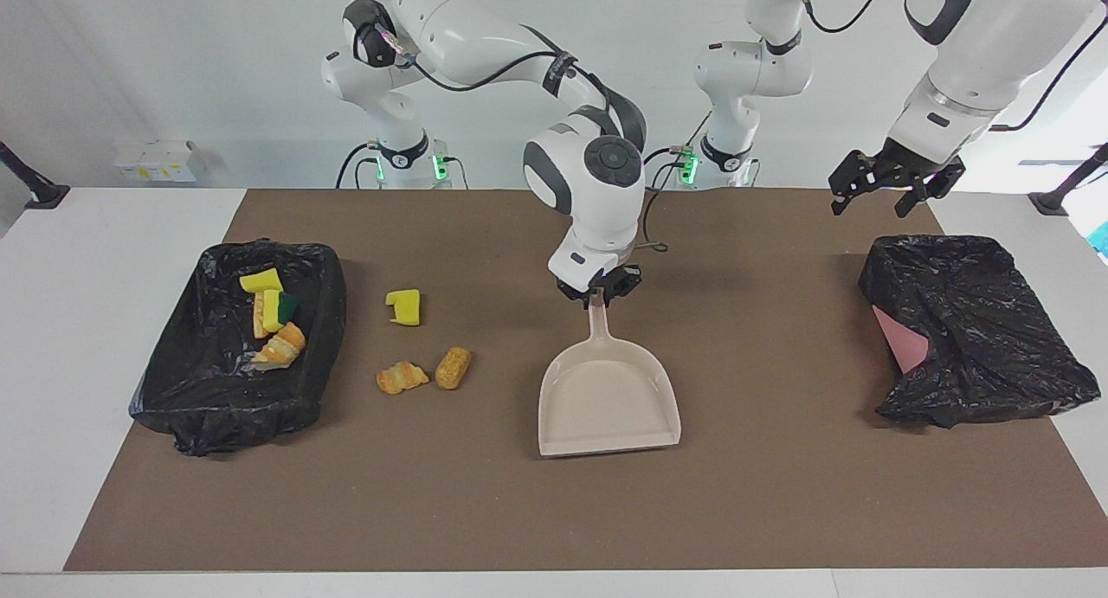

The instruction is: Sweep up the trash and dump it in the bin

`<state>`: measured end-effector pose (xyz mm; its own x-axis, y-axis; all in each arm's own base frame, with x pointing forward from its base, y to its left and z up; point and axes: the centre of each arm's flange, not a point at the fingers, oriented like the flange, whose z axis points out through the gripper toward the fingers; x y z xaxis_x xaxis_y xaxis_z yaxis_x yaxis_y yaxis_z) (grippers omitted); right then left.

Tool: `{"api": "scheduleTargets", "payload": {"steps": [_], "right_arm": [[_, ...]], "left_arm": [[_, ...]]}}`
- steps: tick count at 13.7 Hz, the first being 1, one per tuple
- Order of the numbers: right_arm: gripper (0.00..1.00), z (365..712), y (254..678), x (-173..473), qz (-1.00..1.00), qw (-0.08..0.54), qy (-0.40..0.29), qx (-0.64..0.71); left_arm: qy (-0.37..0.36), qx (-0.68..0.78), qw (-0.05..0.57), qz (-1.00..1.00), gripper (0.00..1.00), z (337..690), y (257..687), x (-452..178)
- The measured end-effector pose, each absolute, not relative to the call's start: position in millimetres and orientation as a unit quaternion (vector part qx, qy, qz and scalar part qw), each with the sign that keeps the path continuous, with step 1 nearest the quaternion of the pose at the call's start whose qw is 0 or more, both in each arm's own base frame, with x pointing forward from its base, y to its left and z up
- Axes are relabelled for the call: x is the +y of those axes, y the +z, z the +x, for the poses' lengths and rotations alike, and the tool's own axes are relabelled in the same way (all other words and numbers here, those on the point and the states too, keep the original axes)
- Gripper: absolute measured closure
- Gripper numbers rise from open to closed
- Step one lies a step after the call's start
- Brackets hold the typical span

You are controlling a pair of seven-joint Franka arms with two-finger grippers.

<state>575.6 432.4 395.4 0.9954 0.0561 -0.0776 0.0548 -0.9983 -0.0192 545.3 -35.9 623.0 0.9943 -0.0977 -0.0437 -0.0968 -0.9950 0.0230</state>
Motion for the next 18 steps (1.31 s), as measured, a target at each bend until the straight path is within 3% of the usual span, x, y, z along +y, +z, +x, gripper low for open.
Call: {"api": "scheduleTargets", "payload": {"steps": [13,16,18], "right_arm": [[0.67,573.0,369.6,425.2,-0.999,0.040,0.035,-0.004],[0.52,574.5,370.9,419.9,-0.999,0.040,0.036,0.000],[0.31,574.1,370.8,420.0,-0.999,0.040,0.036,0.003]], "left_arm": [[-0.029,-0.063,0.011,0.998,0.00,542.6,618.8,-44.9],[-0.019,-0.072,0.011,0.997,0.00,543.6,620.8,-55.7],[-0.010,-0.083,0.011,0.996,0.00,544.3,621.8,-68.6]]}}
